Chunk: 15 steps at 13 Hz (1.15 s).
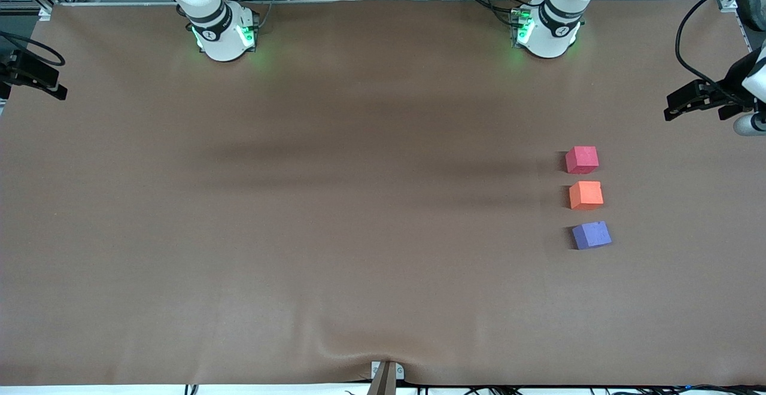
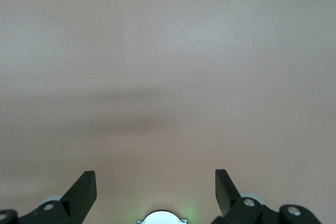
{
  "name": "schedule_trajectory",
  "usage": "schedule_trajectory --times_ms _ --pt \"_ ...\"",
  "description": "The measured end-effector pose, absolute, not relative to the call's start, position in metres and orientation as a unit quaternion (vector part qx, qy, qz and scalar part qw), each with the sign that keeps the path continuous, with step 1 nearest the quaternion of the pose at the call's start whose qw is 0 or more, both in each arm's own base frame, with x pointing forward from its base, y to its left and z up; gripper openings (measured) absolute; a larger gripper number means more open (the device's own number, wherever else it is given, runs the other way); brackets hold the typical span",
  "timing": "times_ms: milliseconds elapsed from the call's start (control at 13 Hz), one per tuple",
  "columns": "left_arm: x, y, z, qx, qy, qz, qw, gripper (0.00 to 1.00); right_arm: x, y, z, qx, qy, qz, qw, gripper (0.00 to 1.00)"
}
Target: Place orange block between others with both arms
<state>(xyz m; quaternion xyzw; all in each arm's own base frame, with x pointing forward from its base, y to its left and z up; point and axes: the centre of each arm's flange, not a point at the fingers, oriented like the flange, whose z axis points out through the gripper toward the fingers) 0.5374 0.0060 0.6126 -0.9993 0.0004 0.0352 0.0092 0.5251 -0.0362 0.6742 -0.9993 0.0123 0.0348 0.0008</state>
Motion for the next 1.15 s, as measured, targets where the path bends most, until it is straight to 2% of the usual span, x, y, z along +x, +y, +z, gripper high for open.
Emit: schedule_trajectory --times_ms 1150 --pt "0.529 -0.005 0.626 -1.000 0.010 0.024 0.011 1.00 0.525 -0.036 0.674 -0.999 0.012 0.035 0.001 1.00"
